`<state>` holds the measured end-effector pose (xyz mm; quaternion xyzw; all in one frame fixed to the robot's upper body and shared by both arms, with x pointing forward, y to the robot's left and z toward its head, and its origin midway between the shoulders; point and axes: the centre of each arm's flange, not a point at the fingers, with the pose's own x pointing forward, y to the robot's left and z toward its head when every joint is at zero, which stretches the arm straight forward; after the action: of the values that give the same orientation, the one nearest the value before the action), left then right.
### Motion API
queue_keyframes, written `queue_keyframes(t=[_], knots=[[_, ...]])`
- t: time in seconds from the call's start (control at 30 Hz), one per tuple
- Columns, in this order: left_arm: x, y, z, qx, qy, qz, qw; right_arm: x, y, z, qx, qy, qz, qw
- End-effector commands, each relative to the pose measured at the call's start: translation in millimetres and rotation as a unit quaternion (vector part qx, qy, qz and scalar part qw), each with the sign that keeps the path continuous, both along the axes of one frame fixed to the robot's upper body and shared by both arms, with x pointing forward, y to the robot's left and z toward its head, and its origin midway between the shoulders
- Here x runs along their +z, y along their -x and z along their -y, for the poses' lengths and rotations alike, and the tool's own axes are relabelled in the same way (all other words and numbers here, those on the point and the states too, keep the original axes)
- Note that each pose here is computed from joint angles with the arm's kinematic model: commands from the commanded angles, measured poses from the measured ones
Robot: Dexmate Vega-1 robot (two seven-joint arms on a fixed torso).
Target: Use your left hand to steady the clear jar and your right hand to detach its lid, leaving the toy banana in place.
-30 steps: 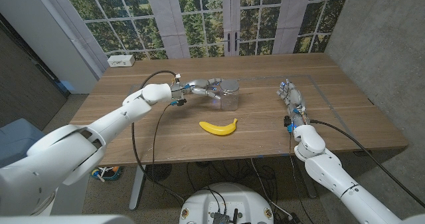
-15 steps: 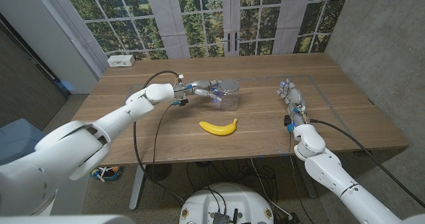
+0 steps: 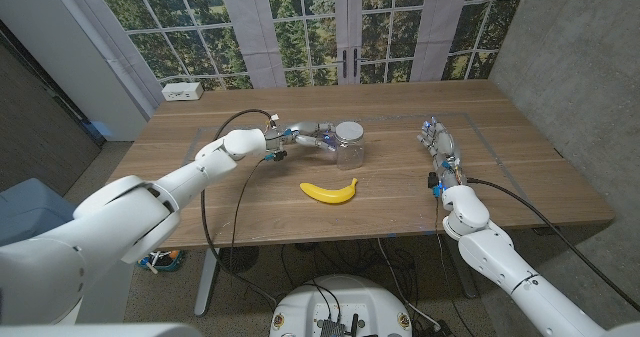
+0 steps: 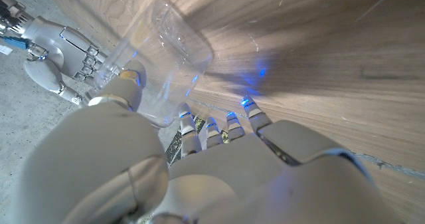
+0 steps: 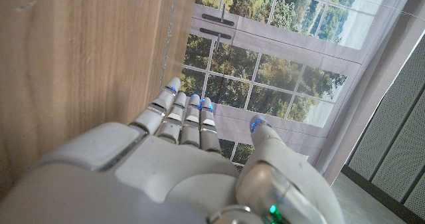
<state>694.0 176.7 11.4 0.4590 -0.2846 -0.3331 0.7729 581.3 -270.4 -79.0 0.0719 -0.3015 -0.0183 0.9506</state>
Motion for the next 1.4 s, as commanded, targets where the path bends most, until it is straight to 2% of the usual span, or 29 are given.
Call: queue_keyframes(t=[0.03,0.27,0.5,0.77,0.93,1.2,1.4], knots=[[-7.5,-1.6,2.4,0.014,-0.029,0.003,0.999,3.0,-3.2,-3.3,0.002,0.005,0.000,1.0000],[-3.5,9.2,6.2,-0.019,-0.057,-0.024,0.998,6.8,-3.5,-5.7,0.002,0.007,0.003,1.0000],[-11.3,25.1,-3.9,-0.038,0.022,-0.057,0.997,6.2,1.5,-8.5,0.002,0.010,0.008,0.9999],[-35.3,41.0,-10.2,0.003,0.135,-0.033,0.990,6.5,11.1,-8.2,0.001,0.016,0.013,0.9998],[-42.6,46.1,-9.9,0.044,0.163,-0.017,0.986,8.7,15.1,-4.9,0.000,0.023,0.016,0.9996],[-37.9,48.2,0.0,0.085,0.161,-0.004,0.983,8.9,18.5,1.9,-0.002,0.022,0.021,0.9995],[-31.0,42.2,10.8,0.076,0.134,-0.021,0.988,5.6,21.7,7.8,-0.009,0.012,0.023,0.9996]])
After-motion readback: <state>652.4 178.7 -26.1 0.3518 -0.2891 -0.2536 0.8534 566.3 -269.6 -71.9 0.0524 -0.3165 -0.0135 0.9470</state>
